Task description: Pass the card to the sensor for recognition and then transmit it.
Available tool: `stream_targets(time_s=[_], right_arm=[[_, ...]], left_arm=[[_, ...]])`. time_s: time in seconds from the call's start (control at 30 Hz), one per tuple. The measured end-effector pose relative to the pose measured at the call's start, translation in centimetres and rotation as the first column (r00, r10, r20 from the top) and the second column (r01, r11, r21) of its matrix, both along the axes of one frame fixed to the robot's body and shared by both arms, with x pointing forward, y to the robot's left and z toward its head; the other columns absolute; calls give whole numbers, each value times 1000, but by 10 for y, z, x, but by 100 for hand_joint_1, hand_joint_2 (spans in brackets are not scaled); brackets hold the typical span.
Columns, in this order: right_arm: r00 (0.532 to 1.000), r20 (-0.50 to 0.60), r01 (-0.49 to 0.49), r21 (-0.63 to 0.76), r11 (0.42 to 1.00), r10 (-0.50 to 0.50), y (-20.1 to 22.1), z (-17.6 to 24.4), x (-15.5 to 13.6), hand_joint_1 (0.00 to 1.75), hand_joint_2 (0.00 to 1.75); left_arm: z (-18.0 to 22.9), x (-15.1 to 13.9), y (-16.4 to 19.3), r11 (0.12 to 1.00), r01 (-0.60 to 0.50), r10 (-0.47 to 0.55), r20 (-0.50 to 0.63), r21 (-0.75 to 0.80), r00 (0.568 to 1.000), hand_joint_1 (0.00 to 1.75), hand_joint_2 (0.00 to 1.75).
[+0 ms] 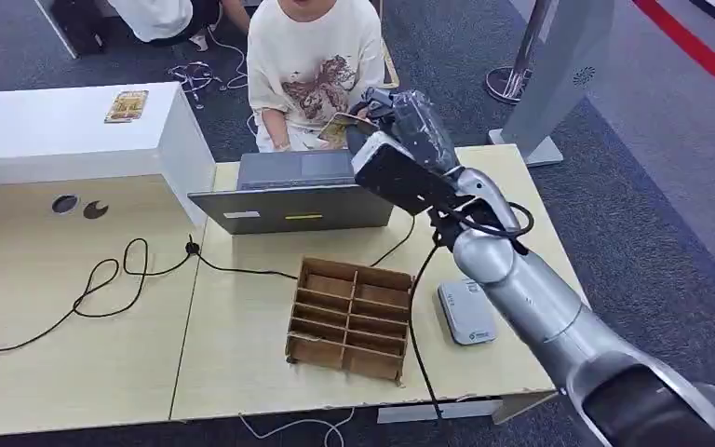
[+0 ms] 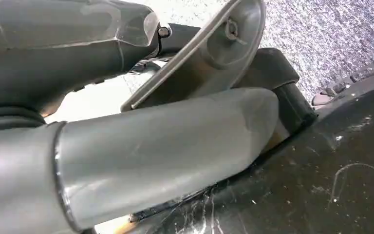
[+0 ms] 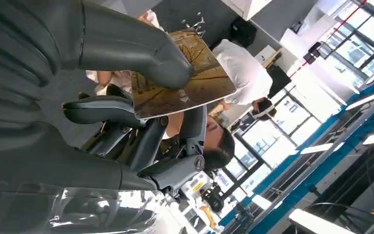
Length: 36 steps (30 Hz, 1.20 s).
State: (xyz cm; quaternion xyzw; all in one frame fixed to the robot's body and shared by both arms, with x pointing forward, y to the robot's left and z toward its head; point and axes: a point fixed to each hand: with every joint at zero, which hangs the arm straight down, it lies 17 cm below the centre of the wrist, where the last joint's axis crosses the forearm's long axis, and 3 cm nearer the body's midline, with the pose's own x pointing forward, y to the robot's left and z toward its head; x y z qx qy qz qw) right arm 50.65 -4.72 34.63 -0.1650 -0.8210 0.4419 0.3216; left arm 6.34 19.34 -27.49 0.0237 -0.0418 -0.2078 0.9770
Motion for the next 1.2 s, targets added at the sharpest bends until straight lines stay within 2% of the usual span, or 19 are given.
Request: stream_targets(time_s=[0.4,0.97,1.2], right_arm=[[985,35,173,-98,980,-170,-18,21,65,175,175],[940,-42,323,-207,923,-339,-43,12,121,175,175],[923,-56,356,-240,903,-380,-55,8,134,175,175]], left_arm=[[0,3,3,998,55,-55,8,7,998,0,0],[0,4,6,995,95,-95,10,15,995,0,0],[0,4,7,995,95,-95,6,20,995,0,0]])
